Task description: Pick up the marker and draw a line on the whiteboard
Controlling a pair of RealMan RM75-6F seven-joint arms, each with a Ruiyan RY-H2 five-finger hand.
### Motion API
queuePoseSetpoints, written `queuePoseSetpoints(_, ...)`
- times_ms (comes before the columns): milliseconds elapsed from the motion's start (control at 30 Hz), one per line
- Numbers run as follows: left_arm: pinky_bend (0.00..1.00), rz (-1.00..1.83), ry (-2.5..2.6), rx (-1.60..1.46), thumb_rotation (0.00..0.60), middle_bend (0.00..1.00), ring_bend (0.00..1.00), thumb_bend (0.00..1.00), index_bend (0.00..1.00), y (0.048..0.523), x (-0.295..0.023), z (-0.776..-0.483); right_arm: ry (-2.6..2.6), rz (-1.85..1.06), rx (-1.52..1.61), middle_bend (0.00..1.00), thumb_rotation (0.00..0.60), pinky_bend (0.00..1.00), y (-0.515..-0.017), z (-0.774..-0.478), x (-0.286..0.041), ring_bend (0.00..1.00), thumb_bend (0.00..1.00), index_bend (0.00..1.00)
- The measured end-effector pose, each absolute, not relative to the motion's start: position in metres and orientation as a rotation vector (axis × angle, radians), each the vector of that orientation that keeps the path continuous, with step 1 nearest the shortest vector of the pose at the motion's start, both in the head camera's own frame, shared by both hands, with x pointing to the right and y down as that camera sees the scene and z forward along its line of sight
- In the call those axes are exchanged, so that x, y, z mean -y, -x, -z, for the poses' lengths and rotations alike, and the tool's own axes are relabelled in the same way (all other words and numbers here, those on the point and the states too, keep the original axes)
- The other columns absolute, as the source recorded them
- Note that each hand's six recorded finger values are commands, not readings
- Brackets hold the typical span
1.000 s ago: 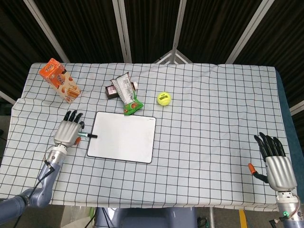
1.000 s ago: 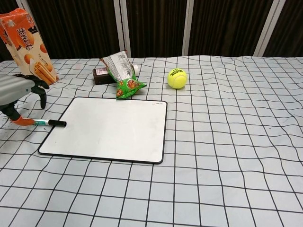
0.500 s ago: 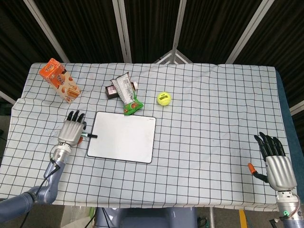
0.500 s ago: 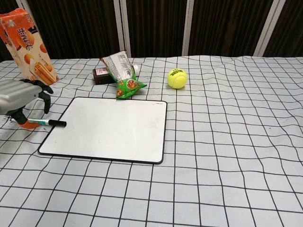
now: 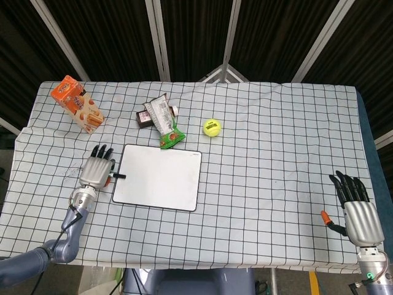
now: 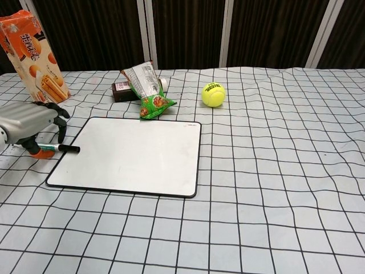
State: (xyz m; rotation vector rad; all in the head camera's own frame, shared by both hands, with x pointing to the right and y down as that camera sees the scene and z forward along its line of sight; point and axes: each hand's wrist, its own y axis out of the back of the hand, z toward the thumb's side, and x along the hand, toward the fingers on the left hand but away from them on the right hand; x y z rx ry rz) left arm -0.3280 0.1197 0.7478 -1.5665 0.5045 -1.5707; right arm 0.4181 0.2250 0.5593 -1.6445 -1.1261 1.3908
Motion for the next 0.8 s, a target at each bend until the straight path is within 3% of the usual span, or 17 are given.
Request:
queuePoseSetpoints(267,0.09,1.558,1.595,-0.561,0.6,0.15,0.0,0.55,0.67,0.327,-0.119,-0.744,1.644,-1.393,1.129,0.0,0.6,0.0,-0.419,-0.559,-0.225,0.0,0.33,0.0)
queuePoseSetpoints(800,0.15,1.271,1.96,-1.01,0.6,0.18,0.05,0.55,0.69,0.27,-0.112,-0.686,1.644,-1.392,1.133,0.0,0.6,0.0,-0.419,-0.558,-0.225,0.0,0.33,0.0)
